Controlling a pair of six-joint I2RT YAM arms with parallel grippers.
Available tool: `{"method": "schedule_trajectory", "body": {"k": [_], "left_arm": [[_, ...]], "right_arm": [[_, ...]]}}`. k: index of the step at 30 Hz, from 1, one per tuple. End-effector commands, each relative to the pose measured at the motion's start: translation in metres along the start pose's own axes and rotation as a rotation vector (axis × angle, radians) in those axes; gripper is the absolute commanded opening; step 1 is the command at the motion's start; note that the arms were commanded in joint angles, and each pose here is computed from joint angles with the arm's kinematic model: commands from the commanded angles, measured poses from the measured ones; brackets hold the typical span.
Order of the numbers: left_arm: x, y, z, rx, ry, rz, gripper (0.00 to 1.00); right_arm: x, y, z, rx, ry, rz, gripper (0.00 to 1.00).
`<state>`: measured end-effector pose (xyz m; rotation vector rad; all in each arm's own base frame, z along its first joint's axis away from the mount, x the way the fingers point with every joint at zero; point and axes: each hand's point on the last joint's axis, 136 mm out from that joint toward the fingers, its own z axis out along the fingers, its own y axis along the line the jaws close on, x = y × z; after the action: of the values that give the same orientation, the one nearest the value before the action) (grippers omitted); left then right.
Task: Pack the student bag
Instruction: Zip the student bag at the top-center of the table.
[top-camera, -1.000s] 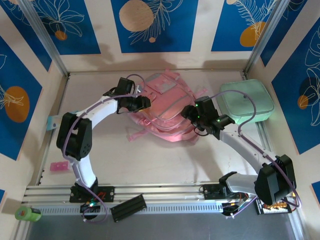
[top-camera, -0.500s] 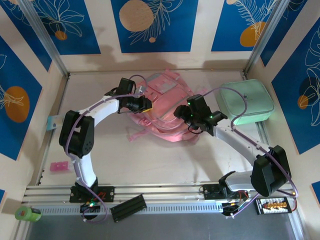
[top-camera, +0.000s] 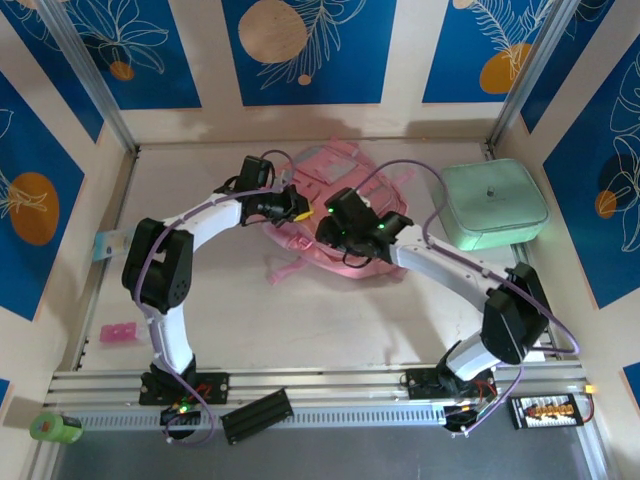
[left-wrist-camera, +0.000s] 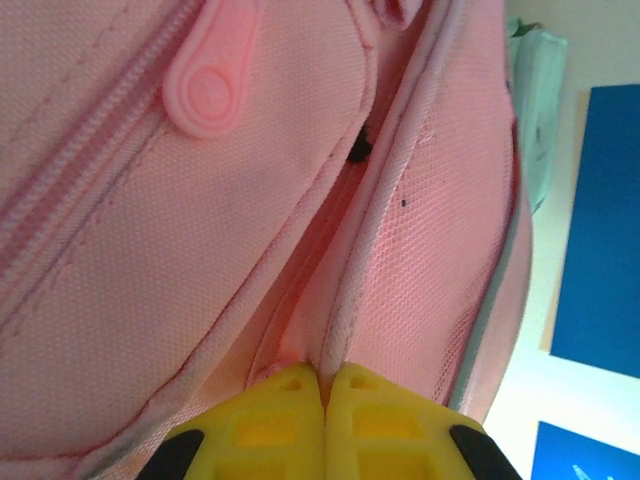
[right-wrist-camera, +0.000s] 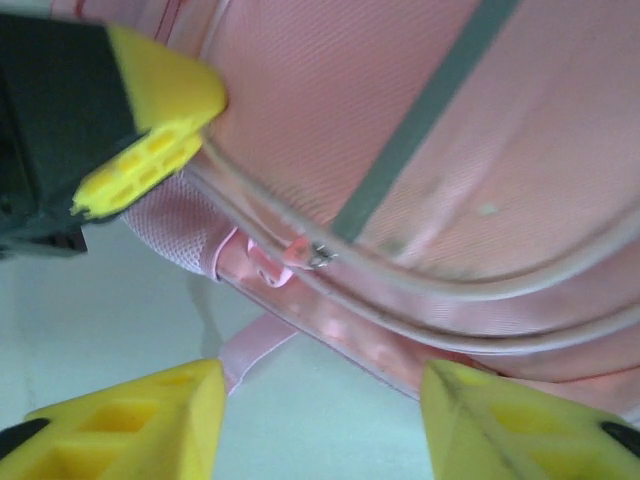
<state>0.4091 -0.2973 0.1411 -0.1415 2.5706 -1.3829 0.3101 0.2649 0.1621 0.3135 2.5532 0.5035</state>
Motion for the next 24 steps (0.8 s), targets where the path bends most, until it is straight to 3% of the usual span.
{"method": "schedule_trajectory", "body": {"k": [1,9,24], "left_arm": [[-0.011,-0.044,-0.008,0.113,-0.052,0.041,0.00],[-0.012,-0.046,-0.003,0.124,-0.048,0.029,0.00],[-0.010,-0.047,-0.003,0.128,-0.043,0.033,0.00]], "right_arm": [[-0.004,-0.009,0.008,0.115,-0.030,0.001,0.46],[-0.015,0.011,0.042,0.135,-0.079,0.041,0.38],[-0.031,0.012,0.059,0.155,-0.192,0.115,0.28]]}}
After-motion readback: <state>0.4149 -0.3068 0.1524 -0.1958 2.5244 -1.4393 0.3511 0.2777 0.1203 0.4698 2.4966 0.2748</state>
